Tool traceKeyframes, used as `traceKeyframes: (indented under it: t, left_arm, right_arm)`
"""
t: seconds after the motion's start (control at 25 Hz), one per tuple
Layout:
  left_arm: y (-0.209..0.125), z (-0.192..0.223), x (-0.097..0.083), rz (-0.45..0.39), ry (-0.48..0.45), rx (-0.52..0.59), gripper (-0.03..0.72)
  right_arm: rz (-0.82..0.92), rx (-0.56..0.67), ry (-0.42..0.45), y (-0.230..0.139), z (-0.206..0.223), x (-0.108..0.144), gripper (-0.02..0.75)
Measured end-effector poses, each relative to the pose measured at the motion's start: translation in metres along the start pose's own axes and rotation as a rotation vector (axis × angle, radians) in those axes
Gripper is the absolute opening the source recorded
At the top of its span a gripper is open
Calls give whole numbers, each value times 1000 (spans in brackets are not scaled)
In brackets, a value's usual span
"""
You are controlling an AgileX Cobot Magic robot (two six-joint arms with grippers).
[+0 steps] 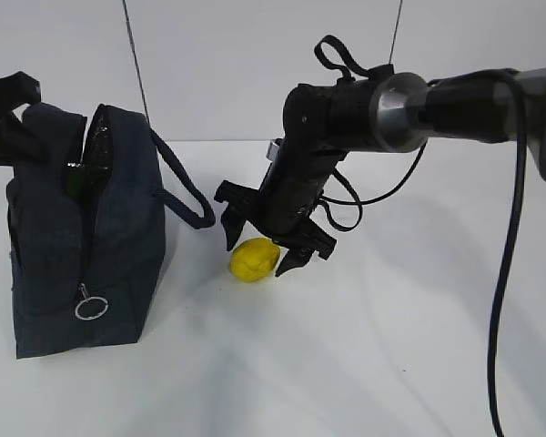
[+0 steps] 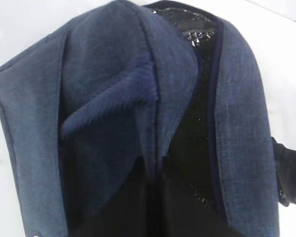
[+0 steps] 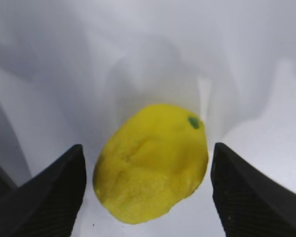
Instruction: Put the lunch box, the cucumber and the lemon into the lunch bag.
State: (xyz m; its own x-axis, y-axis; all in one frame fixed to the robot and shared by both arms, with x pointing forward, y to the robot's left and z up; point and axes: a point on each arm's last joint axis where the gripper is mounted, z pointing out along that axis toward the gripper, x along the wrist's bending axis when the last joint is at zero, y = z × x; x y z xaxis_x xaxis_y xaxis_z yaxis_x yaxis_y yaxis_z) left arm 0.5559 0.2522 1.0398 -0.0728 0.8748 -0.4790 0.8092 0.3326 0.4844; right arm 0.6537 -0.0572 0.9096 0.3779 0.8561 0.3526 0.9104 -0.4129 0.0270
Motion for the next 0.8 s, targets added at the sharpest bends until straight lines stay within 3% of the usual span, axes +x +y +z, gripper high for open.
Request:
traceKeyframes:
  t: [0.32,0.56,0.8]
  left_arm:
    - [0,0,0,0,0,0,-7]
    - [0,0,0,0,0,0,-7]
    - [0,0,0,0,0,0,-7]
  right_arm:
    - [-8,-7,-6,1,0,-1,586]
    - [-8,-12,-3,1,0,0,479]
    - [-10,-14,-2,1,0,0,456]
